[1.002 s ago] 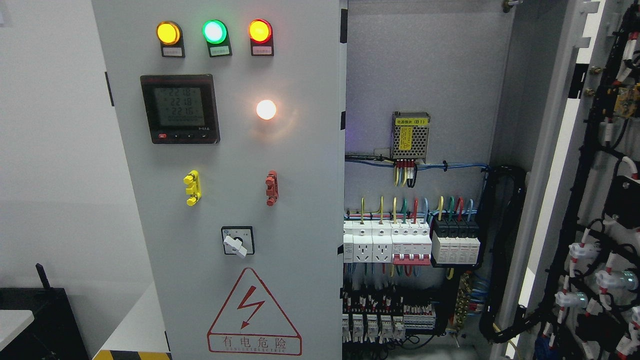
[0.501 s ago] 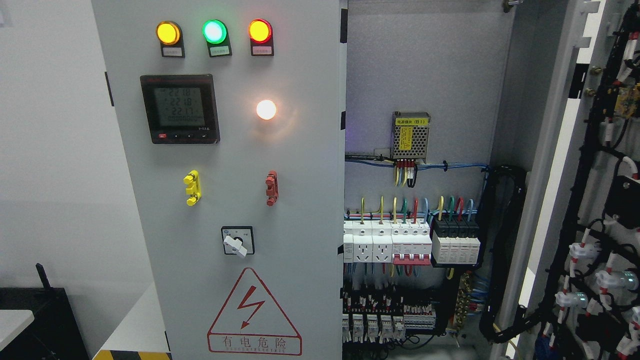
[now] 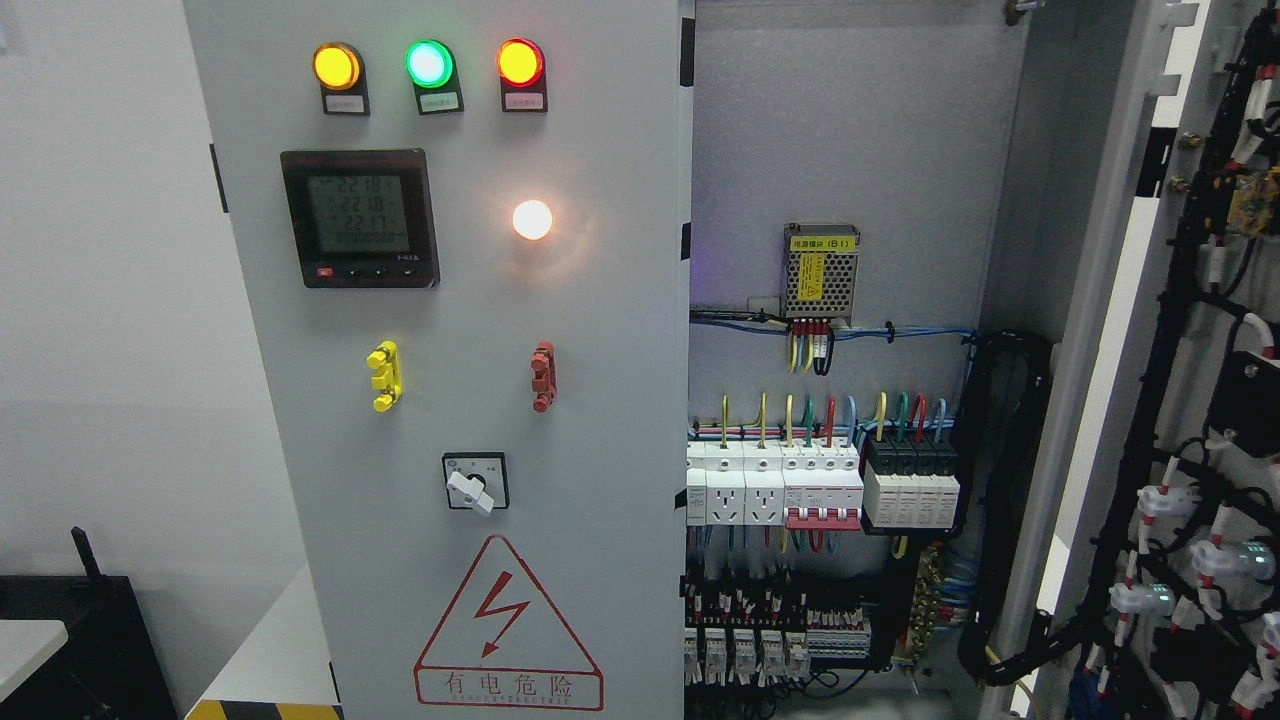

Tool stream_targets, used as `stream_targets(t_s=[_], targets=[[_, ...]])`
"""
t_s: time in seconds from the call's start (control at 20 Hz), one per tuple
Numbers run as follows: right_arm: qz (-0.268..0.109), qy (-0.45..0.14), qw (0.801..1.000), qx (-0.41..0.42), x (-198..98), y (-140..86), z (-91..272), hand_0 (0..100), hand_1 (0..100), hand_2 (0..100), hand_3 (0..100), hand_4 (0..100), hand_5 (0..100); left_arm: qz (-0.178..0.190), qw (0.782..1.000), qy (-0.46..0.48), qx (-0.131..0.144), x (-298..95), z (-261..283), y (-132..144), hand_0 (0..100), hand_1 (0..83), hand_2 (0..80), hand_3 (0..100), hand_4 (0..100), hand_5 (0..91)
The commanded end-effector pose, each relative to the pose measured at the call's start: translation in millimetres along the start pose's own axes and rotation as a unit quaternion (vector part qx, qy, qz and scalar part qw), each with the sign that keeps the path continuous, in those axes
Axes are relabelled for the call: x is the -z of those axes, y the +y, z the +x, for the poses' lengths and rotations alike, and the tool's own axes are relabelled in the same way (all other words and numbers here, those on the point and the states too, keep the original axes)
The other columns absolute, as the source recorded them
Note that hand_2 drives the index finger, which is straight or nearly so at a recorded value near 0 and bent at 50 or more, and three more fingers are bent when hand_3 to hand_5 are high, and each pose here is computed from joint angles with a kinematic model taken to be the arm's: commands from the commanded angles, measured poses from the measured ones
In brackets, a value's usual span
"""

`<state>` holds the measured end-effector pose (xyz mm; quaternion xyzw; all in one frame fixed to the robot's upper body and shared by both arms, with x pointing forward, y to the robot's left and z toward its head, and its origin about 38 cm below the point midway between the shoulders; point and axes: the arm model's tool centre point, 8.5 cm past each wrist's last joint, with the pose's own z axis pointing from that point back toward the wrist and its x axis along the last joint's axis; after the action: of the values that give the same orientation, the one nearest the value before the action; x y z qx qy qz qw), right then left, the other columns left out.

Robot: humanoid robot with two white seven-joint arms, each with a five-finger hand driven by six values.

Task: Open door with both hands

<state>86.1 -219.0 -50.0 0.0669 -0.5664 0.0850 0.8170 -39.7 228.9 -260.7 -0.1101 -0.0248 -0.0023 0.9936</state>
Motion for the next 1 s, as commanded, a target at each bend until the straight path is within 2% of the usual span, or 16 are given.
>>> stream_targets(t_s=[0.0,0.35,0.65,0.85,0.95], targets=[[0.038,-0.117,0.992,-0.005,13.4,13.8,69.4,38,0,0,0,0,0,-0.003,1.0,-0.001,0.0,1.0,1.0,-3.5,0,0.0,0.0,0,0,0.0],[0.058,-0.212,0.976,0.004,35.0,27.8,115.7,38,0,0,0,0,0,-0.003,1.0,-0.001,-0.001,1.0,1.1,-3.5,0,0.0,0.0,0,0,0.0],[0.055,-0.323,0.945,0.009,61.1,30.0,166.7,38,0,0,0,0,0,-0.003,1.0,-0.002,0.0,1.1,2.0,-3.5,0,0.0,0.0,0,0,0.0],[0.054,-0.37,0.927,0.003,88.1,29.1,203.1,38,0,0,0,0,0,-0.003,1.0,-0.001,-0.001,1.0,1.1,-3.5,0,0.0,0.0,0,0,0.0],[0.052,-0.37,0.928,0.003,101.0,29.7,216.2,38,0,0,0,0,0,-0.003,1.0,-0.002,0.0,1.1,2.0,-3.5,0,0.0,0.0,0,0,0.0]])
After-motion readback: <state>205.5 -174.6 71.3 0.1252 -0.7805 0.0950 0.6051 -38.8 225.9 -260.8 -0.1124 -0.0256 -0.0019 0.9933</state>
